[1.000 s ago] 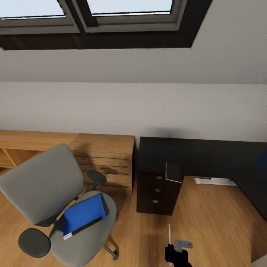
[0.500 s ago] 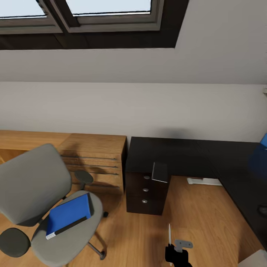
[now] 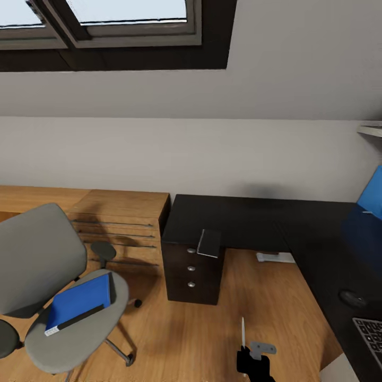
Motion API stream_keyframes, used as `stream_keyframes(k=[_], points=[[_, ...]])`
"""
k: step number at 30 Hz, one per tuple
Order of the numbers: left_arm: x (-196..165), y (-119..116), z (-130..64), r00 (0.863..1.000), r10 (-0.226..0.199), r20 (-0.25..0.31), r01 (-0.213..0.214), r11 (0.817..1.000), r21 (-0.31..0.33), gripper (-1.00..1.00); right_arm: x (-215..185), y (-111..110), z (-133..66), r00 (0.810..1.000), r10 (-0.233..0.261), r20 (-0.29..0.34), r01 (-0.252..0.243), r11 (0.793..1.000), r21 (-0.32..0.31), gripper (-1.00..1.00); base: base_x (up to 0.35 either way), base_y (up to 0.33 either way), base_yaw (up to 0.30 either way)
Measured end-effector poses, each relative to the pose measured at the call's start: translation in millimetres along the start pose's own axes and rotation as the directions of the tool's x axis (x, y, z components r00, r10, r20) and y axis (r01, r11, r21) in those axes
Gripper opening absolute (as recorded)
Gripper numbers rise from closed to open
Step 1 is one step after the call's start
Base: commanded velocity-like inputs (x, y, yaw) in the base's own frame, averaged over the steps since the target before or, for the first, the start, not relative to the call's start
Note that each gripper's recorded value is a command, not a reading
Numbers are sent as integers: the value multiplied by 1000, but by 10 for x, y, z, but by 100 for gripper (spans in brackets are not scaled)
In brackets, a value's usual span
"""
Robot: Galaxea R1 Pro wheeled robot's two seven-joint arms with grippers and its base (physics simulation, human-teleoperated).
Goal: In the bedroom, organize the workspace by keeping the computer under the desk, ensuring the monitor is on the desk, placing the keyboard on the desk next to the monitor, placing the mouse on the desk next to the keyboard, moving the folder from the swivel chair onto the desk next to the mouse, stacking the notebook on top of the folder with the pen on top of the notebook, and positioning the swivel chair next to the desk.
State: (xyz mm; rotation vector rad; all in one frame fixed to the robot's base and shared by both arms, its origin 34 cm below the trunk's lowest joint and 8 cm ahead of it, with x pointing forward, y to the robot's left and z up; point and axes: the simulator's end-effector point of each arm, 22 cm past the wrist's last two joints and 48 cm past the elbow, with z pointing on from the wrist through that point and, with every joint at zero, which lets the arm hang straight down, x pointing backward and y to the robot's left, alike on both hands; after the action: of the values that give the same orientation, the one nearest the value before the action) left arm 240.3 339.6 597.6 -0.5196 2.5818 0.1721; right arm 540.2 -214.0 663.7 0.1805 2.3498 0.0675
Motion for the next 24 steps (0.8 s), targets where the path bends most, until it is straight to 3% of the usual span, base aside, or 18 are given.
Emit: stream_keyframes(k=[7, 21, 22, 24], points=[[5, -5, -1, 1000, 1, -2, -1, 1000, 1, 100, 25, 7, -8, 1000, 0, -3, 0, 1000, -1, -100, -90, -189, 0], [28, -25, -23, 1000, -1, -13, 1, 1000, 3, 100, 23, 18, -30, 1000, 1, -4, -1, 1000, -2, -100, -11, -19, 0], [360, -212, -78, 989, -8, -144, 12, 1000, 28, 100, 10, 12, -37, 1000, 1, -2, -1, 1000, -1, -100, 0, 0, 0], [557, -378, -151, 975, -21, -221, 32, 998, 45, 100, -1, 8, -56, 1000, 0, -2, 0, 1000, -1, -100, 0, 0, 0]])
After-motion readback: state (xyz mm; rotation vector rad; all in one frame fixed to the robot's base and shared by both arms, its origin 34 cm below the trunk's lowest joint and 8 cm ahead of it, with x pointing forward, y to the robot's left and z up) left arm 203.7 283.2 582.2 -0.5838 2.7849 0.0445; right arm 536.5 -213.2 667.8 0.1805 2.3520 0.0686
